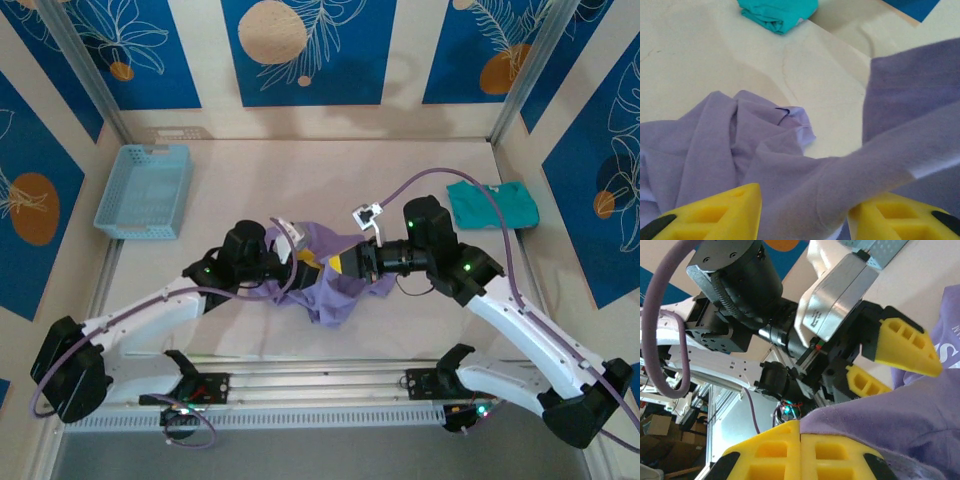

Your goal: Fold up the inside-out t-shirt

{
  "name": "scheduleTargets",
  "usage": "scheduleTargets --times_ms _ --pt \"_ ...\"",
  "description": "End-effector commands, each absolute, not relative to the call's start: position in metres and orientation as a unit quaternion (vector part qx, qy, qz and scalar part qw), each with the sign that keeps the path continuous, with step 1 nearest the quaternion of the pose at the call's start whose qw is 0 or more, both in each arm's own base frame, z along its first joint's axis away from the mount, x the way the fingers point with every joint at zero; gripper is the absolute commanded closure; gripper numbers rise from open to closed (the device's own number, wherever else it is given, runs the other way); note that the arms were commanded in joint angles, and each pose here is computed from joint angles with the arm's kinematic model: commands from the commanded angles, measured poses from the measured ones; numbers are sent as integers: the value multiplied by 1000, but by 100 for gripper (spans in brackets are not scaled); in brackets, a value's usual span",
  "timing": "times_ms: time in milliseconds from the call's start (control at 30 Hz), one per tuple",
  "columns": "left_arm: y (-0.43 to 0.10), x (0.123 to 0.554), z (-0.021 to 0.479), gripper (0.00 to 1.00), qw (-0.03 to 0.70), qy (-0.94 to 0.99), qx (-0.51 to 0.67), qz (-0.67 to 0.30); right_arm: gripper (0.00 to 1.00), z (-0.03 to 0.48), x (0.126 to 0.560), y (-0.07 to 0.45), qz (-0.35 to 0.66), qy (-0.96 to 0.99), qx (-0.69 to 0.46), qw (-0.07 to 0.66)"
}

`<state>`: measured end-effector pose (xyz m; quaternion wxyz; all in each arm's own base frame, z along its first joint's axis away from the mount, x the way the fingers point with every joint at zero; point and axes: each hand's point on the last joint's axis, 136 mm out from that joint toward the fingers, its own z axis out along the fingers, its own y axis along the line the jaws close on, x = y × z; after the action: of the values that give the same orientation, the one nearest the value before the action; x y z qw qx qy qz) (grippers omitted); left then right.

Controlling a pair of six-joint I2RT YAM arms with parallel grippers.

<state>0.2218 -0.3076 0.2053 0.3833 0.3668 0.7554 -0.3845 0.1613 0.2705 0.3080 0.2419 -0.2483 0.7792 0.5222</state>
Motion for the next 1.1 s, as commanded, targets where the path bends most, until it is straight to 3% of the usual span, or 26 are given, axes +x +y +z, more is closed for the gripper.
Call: scheduleTargets --times_ms 0,100,300,600,800,867,933,967,1067 --pt "-321 226 221 66 402 730 383 -399 100 318 147 267 524 769 -280 236" --pt "-320 231 213 100 392 747 374 -386 100 318 152 258 494 788 -272 248" --pt "-265 288 195 100 424 845 270 -183 100 306 177 225 362 864 -199 287" --pt "-229 323 201 100 457 864 203 -59 100 293 172 272 400 857 -204 252" --pt "-227 324 207 100 469 858 202 -55 100 306 184 293 481 819 -173 261" --pt "-223 320 207 89 467 859 203 -53 100 307 192 293 488 815 -149 275" --pt "-220 313 207 65 461 862 204 -59 100 304 204 288 476 819 -117 299" --pt "-219 309 207 59 456 864 203 -65 100 303 209 285 471 820 -106 309" --pt "-219 288 209 49 446 864 207 -110 100 301 220 279 463 817 -73 334"
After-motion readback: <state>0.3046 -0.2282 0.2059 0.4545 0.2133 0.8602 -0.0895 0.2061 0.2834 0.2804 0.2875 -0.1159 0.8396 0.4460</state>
